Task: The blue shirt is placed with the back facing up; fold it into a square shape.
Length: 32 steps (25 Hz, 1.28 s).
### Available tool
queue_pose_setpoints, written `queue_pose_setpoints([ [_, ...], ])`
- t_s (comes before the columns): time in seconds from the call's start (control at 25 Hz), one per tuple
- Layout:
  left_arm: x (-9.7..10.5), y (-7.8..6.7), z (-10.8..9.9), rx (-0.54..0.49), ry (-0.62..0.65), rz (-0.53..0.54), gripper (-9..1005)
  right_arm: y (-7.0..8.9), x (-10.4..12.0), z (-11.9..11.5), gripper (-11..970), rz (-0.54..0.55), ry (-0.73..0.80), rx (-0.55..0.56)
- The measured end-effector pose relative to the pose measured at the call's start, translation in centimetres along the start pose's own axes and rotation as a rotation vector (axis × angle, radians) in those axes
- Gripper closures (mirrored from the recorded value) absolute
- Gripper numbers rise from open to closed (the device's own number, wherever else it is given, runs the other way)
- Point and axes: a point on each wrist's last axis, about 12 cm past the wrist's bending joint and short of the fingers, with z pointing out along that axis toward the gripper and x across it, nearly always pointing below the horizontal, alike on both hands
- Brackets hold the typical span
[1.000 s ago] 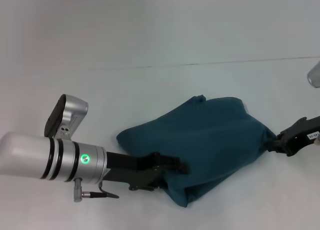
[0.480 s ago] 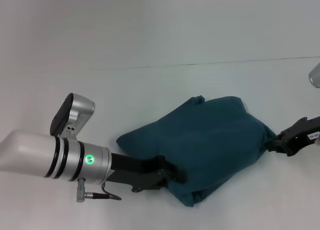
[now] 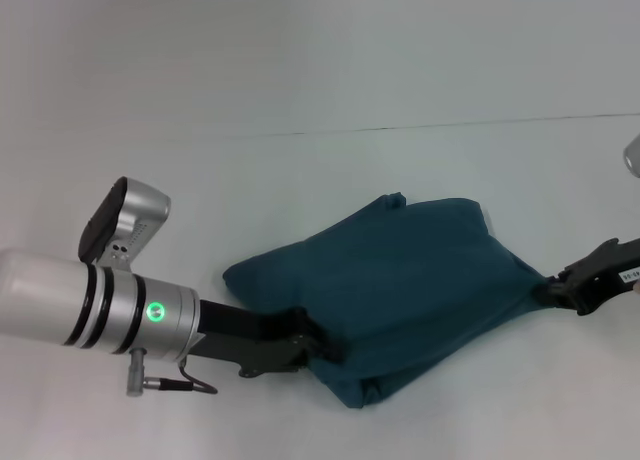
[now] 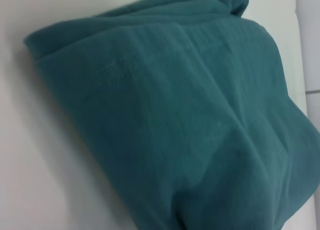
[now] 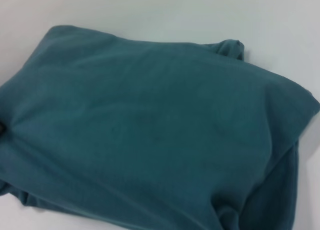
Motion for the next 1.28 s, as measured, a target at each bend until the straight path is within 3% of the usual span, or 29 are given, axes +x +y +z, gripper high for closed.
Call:
queue_pose_setpoints([
  [0.64,-0.3,0.2,-0.9,-0.007,-0.001,0.019,854,-0.2,0.3,-0.4,865,0.048,-0.057,-0.019],
  [0.92,-1.2,0.6,-3.8,-0.057,0.008,0.071,856,-0.6,0.8,-1.9,813,0.075,-0.104,-0.051],
  [1.04,-1.8,0.8,-5.4,-0.100,0.004,0.095,856,-0.7,1.1,-2.0,577,0.081,-0.101,-0.049],
  [1.28,-2.7,1.8,-8.6,-0.193,-0.022,0.107,857,-0.7,1.4,-1.9,306,0.091,-0.095,-0.047],
])
